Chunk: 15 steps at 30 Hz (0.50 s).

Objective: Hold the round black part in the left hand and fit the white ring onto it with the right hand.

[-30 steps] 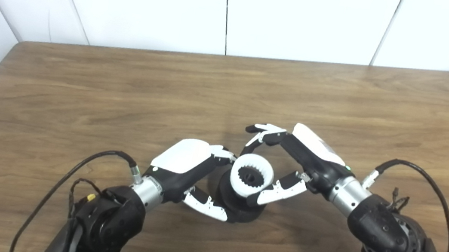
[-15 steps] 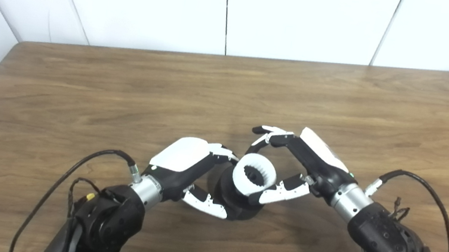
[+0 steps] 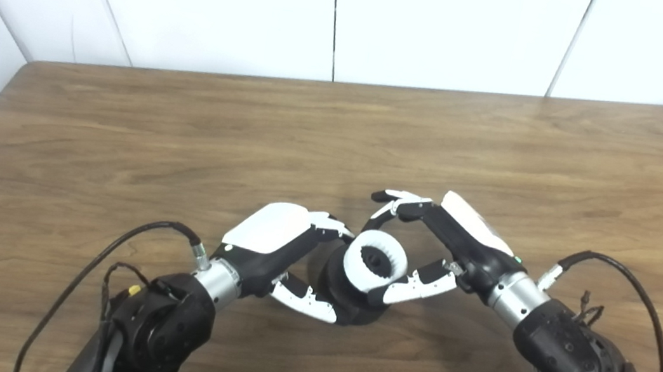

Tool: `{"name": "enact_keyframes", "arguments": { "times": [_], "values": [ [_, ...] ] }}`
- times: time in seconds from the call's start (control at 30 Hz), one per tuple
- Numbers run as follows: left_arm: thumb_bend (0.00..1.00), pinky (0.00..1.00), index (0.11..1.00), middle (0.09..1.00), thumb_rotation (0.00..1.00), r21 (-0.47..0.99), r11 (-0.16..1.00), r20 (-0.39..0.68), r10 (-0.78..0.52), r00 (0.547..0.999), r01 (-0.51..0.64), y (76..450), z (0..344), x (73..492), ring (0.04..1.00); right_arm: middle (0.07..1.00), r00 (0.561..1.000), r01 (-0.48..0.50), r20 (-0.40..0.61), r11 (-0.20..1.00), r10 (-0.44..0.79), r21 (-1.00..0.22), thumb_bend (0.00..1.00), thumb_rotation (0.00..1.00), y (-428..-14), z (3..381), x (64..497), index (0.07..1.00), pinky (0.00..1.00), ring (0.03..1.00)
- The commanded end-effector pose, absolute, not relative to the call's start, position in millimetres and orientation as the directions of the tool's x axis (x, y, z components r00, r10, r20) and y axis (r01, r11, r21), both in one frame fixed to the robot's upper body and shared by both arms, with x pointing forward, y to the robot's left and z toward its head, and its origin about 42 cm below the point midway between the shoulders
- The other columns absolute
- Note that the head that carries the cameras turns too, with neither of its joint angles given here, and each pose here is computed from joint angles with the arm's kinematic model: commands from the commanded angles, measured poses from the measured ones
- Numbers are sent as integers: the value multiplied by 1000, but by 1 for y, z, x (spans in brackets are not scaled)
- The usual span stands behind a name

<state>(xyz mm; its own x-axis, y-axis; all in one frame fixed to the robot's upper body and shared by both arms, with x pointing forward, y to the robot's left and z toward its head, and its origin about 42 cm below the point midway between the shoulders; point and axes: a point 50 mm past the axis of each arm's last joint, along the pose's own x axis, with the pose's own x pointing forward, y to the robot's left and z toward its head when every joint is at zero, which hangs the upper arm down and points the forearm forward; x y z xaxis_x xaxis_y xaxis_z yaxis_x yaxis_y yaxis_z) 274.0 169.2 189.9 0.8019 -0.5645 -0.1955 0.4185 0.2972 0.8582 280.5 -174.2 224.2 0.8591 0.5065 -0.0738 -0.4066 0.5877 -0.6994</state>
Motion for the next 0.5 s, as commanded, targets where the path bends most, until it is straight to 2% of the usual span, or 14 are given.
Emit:
{"name": "enact_keyframes", "arguments": {
  "times": [0.0,0.47],
  "values": [
    [645,783,725,858,439,878,323,-119,-568,814,354,167,199,278,914,873,859,-343,5,584,511,-735,517,163,-174,246,285,494,825,924],
    [629,788,741,859,449,863,386,-71,-548,834,327,155,182,275,911,876,854,-344,-10,549,521,-762,516,165,-181,256,287,494,827,930]
  ]
}}
